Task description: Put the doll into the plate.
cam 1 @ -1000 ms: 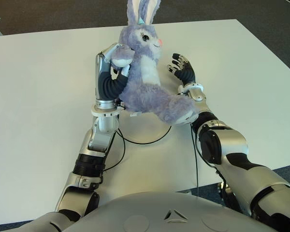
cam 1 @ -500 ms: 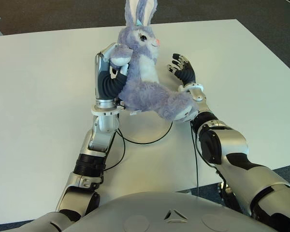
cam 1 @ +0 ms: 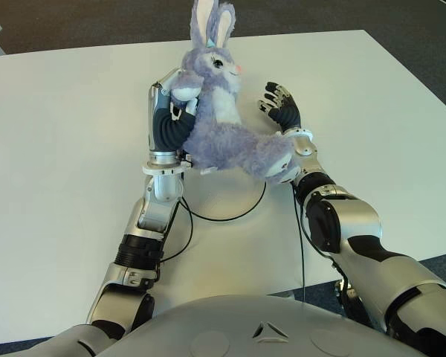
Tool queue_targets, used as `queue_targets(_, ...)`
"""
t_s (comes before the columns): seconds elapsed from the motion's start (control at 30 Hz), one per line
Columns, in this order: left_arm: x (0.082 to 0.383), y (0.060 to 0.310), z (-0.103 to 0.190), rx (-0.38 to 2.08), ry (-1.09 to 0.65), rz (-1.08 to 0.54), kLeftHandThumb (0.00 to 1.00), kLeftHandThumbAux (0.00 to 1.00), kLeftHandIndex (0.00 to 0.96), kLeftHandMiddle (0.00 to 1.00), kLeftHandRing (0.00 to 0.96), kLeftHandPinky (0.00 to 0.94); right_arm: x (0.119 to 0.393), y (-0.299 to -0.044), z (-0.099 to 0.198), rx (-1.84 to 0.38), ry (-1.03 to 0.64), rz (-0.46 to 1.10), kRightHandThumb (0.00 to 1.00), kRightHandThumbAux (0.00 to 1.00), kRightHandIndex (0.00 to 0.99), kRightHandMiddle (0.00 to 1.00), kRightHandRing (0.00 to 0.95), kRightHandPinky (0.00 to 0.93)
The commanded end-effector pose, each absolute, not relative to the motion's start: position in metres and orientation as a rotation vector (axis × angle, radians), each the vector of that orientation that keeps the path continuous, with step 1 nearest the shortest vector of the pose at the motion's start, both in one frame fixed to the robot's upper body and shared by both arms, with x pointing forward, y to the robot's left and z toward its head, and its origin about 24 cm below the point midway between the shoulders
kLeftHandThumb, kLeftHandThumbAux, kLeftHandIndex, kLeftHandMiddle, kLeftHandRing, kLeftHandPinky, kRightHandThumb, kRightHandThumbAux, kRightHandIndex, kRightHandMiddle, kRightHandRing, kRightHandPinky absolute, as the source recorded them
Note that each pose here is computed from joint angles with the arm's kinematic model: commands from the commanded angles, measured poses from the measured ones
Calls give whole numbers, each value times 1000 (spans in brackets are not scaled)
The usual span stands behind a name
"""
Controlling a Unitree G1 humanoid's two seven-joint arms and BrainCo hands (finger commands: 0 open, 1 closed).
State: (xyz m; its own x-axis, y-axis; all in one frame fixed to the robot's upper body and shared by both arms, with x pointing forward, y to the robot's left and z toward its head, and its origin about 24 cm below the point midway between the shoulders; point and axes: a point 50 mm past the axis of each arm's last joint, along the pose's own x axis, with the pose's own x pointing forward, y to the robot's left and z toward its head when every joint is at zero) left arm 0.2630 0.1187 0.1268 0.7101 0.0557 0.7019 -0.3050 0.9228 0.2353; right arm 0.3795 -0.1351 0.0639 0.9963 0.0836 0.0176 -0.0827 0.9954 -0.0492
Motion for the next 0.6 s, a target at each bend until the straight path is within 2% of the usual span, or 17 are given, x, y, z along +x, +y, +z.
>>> queue_targets(0.03, 267, 117, 118, 326, -695, 201, 742, 693, 444, 860, 866, 850, 368, -137, 37, -37, 85, 74, 483, 879, 145, 134, 110, 122)
queue_targets(0.6, 275, 121, 108, 300, -589, 152, 739, 693, 444, 857, 862, 860, 369, -137, 38, -40, 89, 73, 478, 878, 140, 127, 102, 113)
